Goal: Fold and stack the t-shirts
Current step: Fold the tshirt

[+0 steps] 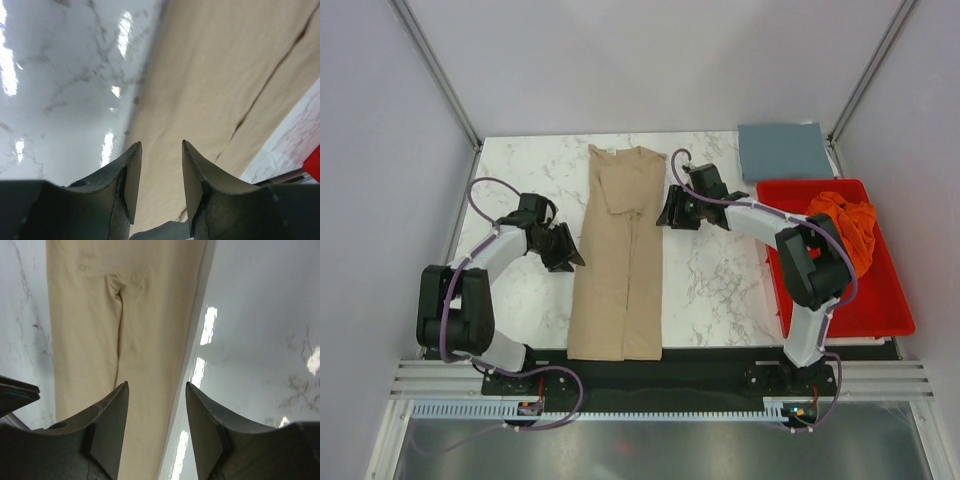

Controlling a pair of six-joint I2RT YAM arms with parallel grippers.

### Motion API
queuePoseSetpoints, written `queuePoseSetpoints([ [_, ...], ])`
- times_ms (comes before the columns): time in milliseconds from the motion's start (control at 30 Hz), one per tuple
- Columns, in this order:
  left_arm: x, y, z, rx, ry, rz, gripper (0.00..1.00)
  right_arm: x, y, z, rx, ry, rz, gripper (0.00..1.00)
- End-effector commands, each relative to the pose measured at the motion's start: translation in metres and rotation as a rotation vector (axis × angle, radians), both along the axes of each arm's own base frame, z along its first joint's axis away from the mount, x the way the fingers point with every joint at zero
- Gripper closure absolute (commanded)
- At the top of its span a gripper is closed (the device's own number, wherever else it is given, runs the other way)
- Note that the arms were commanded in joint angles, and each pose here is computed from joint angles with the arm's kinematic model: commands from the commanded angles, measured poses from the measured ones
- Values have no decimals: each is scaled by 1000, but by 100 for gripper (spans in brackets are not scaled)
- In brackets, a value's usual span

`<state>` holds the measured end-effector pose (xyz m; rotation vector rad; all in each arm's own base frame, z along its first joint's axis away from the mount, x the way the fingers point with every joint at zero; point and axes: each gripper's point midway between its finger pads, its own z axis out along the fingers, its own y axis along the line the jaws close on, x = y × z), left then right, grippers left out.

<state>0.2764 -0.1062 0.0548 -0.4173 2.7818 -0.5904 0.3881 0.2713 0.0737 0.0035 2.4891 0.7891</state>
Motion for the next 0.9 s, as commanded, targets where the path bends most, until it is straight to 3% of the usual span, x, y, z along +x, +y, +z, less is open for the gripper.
queuePoseSetpoints([
  [0, 34, 12, -1, -35, -37, 33, 55, 54, 4, 22, 107, -78, 29, 42],
  [167, 50, 16, -15, -53, 2, 30, 58, 109, 17, 11, 187, -98, 53, 43],
  [400, 55, 23, -22, -37, 11, 29, 60, 149, 21, -13, 186, -104, 37, 43],
  [500, 55, 27, -24, -10, 7, 19, 60, 161, 14, -26, 169, -87, 6, 52],
  [633, 62, 23, -24, -28, -14, -8, 59, 176, -2, -30, 127, -113, -49, 80],
  [733, 77, 16, -16, -75, -35, -23, 59, 194, -22, -23, 107, -143, -103, 88],
  [867, 95, 12, 1, -89, -89, -23, 60, 211, -44, -20, 100, -160, -154, 88],
])
